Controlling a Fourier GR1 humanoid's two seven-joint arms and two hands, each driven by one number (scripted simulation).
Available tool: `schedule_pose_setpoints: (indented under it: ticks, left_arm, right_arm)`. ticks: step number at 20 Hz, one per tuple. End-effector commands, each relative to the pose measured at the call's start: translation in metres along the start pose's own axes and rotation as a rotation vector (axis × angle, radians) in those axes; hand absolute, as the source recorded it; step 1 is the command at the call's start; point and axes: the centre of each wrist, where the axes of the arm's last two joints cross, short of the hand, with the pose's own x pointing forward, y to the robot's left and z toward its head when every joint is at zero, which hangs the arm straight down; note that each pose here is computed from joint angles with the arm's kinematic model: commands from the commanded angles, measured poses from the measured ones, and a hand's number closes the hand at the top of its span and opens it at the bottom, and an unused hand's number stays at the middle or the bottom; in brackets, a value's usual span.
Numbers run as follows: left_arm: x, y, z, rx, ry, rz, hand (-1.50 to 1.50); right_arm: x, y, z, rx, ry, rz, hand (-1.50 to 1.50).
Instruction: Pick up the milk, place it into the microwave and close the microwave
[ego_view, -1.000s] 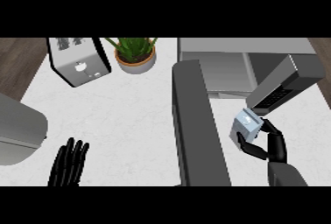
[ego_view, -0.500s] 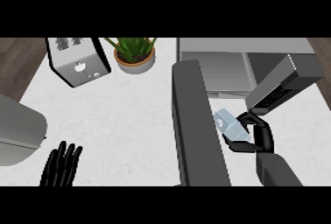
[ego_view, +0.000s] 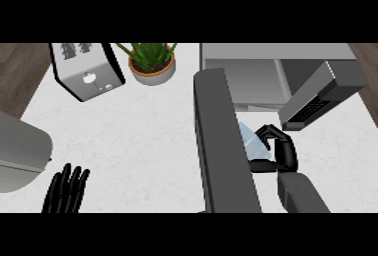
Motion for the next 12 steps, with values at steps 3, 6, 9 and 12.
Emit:
schedule_pose_setpoints:
  ticks: [3,6,9,12]
  left_arm:
    - [0.007,0.003,0.006,0.006,0.002,-0.002,-1.50]
    - [0.003,0.015,-0.015,0.008,0.009,0.015,-1.50]
    - [0.017,-0.009,0.001,0.008,-0.005,0.010,-1.50]
    - [0.000,0.009,-0.011,-0.005,0.005,-0.001,-1.50]
  right_arm:
    - [0.031,0.012,-0.052,-0.057,-0.047,0.099,1.50]
    - [0.039,0.022,-0.069,-0.085,-0.019,0.092,1.50]
    - [0.043,0.034,-0.070,-0.088,-0.014,0.129,1.50]
    - [0.042,0.011,-0.095,-0.072,0.024,0.173,1.50]
